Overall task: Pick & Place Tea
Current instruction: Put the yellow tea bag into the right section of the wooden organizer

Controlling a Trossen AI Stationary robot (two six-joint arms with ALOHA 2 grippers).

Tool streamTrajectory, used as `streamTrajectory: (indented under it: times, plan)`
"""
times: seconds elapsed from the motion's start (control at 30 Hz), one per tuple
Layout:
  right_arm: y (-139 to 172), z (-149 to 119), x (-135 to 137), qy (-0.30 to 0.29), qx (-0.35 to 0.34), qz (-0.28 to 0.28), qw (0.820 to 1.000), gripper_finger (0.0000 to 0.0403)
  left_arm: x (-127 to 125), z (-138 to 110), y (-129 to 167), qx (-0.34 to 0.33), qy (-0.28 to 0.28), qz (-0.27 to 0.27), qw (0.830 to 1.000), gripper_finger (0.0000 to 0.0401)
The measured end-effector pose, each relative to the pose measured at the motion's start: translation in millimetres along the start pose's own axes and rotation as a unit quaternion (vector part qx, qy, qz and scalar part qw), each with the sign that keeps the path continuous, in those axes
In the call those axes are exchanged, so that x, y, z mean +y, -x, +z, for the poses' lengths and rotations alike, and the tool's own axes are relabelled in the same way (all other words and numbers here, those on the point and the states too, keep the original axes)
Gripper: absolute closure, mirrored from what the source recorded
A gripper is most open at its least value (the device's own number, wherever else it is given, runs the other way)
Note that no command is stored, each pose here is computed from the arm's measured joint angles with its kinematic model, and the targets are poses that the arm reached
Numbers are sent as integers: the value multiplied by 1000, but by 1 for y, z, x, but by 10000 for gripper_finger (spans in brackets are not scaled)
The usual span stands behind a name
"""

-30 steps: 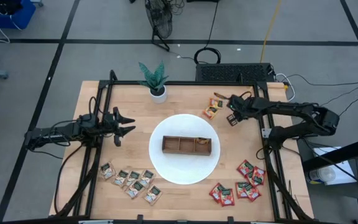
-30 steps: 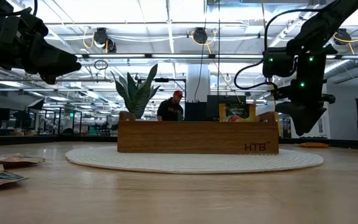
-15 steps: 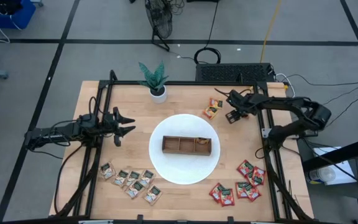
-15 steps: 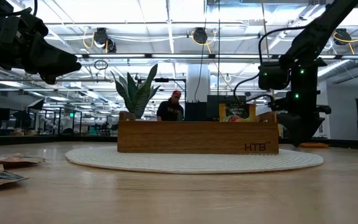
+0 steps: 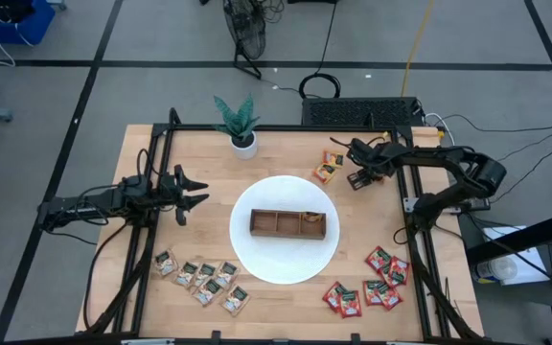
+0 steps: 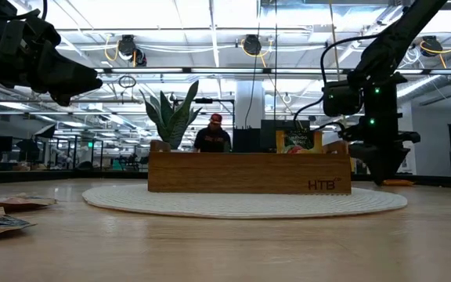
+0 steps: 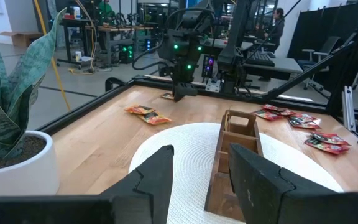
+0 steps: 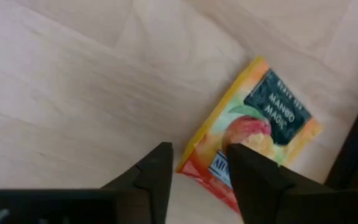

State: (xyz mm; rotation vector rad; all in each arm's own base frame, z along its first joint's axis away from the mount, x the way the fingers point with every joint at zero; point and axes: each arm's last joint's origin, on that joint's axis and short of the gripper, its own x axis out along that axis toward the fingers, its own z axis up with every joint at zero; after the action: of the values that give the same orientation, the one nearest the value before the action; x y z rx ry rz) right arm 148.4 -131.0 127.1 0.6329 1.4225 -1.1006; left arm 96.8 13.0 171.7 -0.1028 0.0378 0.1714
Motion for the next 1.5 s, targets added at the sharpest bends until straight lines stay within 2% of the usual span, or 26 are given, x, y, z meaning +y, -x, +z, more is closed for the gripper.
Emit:
streamTrajectory:
  times: [0.3, 0.53, 0.73, 0.83, 0.97, 1.07, 1.2, 1.33, 1.4, 1.5]
  plan:
    - [0, -1, -1, 25, 1, -6, 1000, 388, 0, 0, 0, 0, 0, 0, 1000, 244]
    - [5, -4, 11, 86, -40, -24, 995, 399, 0, 0, 0, 0, 0, 0, 1000, 244]
    - [35, -23, 42, 137, -159, -22, 977, 402, 0, 0, 0, 0, 0, 0, 1000, 244]
    - [54, -40, 59, 155, -242, -18, 958, 402, 0, 0, 0, 0, 0, 0, 1000, 244]
    - [78, -68, 81, 171, -345, 18, 922, 402, 0, 0, 0, 0, 0, 0, 1000, 244]
    - [94, -90, 99, 200, -409, 62, 888, 402, 0, 0, 0, 0, 0, 0, 1000, 244]
    - [120, -115, 123, 228, -490, 123, 832, 402, 0, 0, 0, 0, 0, 0, 1000, 244]
    - [144, -137, 145, 264, -533, 168, 786, 402, 0, 0, 0, 0, 0, 0, 1000, 244]
    - [151, -145, 157, 278, -538, 182, 775, 402, 0, 0, 0, 0, 0, 0, 1000, 244]
    - [150, -154, 175, 314, -521, 195, 769, 402, 0, 0, 0, 0, 0, 0, 1000, 244]
